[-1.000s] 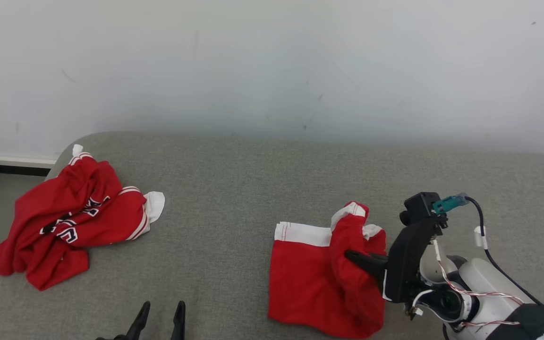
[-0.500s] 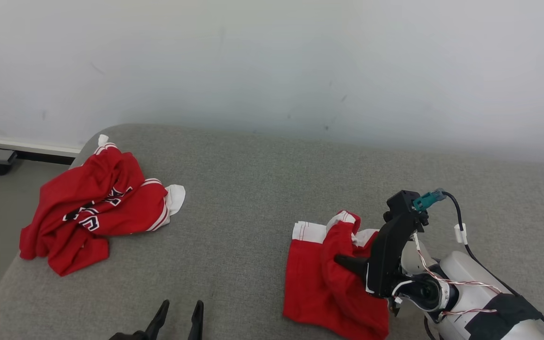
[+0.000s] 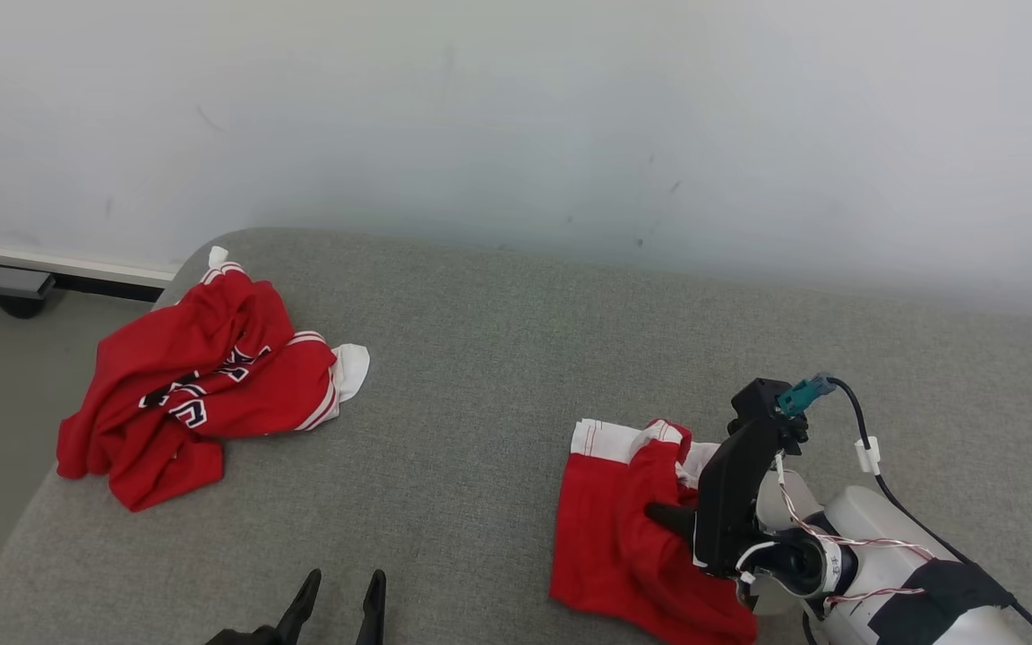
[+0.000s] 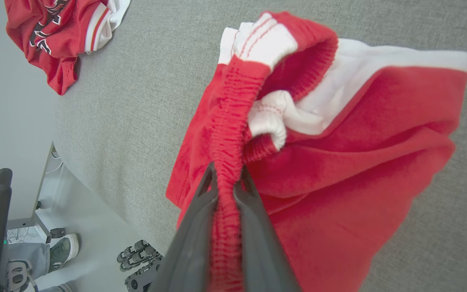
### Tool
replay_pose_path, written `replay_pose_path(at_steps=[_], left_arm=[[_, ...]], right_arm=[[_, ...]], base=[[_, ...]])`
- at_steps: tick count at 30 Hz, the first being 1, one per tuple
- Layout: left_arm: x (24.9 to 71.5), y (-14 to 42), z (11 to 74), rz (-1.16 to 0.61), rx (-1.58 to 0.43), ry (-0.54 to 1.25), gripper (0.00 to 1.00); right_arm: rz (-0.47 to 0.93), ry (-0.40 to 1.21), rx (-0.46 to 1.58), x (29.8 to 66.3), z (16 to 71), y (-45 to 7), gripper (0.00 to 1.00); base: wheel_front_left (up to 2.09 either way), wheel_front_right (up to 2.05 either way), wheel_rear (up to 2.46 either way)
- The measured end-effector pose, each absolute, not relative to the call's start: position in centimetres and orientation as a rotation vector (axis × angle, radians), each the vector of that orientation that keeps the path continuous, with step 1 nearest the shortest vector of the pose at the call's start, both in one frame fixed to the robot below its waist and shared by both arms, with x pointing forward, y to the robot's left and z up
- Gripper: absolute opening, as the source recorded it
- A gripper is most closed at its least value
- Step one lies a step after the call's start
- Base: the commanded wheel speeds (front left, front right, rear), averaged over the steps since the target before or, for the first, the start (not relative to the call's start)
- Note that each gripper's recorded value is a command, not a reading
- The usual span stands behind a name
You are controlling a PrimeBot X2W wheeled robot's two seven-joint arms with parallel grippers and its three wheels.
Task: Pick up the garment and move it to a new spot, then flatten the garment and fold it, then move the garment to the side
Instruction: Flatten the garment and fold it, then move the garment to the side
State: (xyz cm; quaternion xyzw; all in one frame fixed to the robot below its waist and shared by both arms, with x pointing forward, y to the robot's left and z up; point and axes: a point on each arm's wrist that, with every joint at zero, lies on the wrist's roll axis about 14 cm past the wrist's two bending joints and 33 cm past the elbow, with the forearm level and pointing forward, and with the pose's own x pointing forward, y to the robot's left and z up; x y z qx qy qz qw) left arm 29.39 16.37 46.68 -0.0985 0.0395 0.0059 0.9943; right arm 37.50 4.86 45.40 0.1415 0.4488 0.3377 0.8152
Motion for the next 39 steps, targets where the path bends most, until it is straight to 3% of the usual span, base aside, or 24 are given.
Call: replay_pose_path(at_steps=[5,6,7,8,18,25,32,39], left_arm=[[29.4,16.4,46.5,0.014,-0.197,0.083,1.00],[29.4,16.4,46.5,0.015,-0.197,0.084,1.00],[29.4,16.4,46.5,0.015,-0.197,0.085,1.00],[29.4,16.5,46.5,0.015,-0.197,0.086,1.00],[29.4,16.4,46.3,0.014,-0.198,0.089,1.00],[29.6,16.3,46.3,0.006,-0.199,0.087,1.00],[29.8,15.4,46.2,-0.024,-0.201,0.090,1.00],[30.2,14.7,46.2,-0.044,-0.202,0.094,1.00]], right_arm=[[0.693,0.957,0.303,37.8,44.9,4.7,0.00],[0.690,0.951,0.305,37.9,44.9,4.6,0.27],[0.684,0.945,0.311,38.0,44.9,4.6,0.80],[0.679,0.941,0.315,38.1,44.9,4.6,1.00],[0.673,0.845,0.371,39.6,46.8,4.4,1.00],[0.662,0.683,0.381,41.1,49.4,2.4,1.00],[0.570,0.653,0.306,40.9,47.7,-2.3,1.00],[0.536,0.707,0.292,39.7,45.4,-3.7,1.00]], base=[[0.00,0.00,0.00],[0.00,0.00,0.00],[0.00,0.00,0.00],[0.00,0.00,0.00],[0.00,0.00,0.00],[0.00,0.00,0.00],[0.00,0.00,0.00],[0.00,0.00,0.00]])
